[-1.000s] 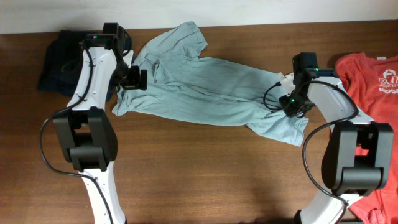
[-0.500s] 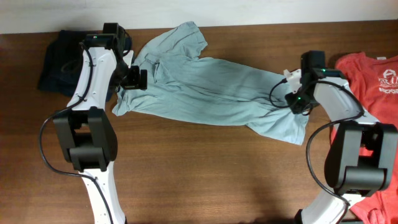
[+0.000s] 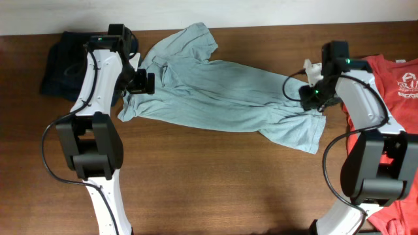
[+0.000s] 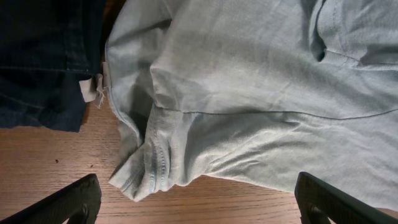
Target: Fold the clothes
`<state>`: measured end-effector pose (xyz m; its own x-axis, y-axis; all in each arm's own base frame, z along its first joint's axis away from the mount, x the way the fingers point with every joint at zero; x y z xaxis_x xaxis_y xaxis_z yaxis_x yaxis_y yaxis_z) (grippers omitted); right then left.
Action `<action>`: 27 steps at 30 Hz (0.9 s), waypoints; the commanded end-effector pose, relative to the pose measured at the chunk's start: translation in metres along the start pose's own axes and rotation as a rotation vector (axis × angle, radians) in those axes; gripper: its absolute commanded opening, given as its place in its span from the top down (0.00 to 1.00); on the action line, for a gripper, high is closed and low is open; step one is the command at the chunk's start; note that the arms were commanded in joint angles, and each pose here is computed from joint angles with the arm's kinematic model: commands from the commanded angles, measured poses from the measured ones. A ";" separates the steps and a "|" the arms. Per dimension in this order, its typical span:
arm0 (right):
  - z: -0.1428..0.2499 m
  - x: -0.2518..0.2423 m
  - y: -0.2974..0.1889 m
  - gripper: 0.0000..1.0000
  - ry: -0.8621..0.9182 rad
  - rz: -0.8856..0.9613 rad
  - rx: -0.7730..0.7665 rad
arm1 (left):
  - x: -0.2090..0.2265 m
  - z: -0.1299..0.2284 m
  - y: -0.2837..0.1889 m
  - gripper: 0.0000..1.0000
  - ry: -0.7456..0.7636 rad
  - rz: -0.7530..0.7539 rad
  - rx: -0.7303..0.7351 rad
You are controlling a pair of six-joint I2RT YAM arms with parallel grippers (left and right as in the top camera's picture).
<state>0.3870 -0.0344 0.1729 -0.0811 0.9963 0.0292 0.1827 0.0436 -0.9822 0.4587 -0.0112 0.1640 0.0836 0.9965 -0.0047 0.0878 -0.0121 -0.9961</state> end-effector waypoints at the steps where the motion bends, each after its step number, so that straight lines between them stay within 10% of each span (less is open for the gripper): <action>1: -0.004 0.032 -0.024 0.64 0.064 -0.203 -0.027 | 0.003 0.001 0.005 0.01 -0.016 -0.009 0.013; 5: 0.012 0.046 -0.011 0.96 0.088 -0.214 0.074 | 0.003 0.001 0.005 0.01 -0.016 -0.009 0.013; 27: 0.074 0.035 0.079 0.96 0.279 -0.013 0.192 | 0.004 -0.008 0.005 0.01 -0.016 -0.010 -0.045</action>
<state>0.3335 0.0064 0.0886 0.1476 0.9750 0.1660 0.0161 0.1654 -0.9861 0.4678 -0.0115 0.1650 0.0839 0.9965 -0.0015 0.1457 -0.0138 -0.9892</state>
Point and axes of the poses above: each gripper's point midway between its finger pads, its own y axis out along the fingers, its own x axis along the line the jaws close on, z = x × y, the point moved 9 cm from there along -y, back along the fingers, and after that the axes turned 5 degrees about y, right-handed, at the moved point
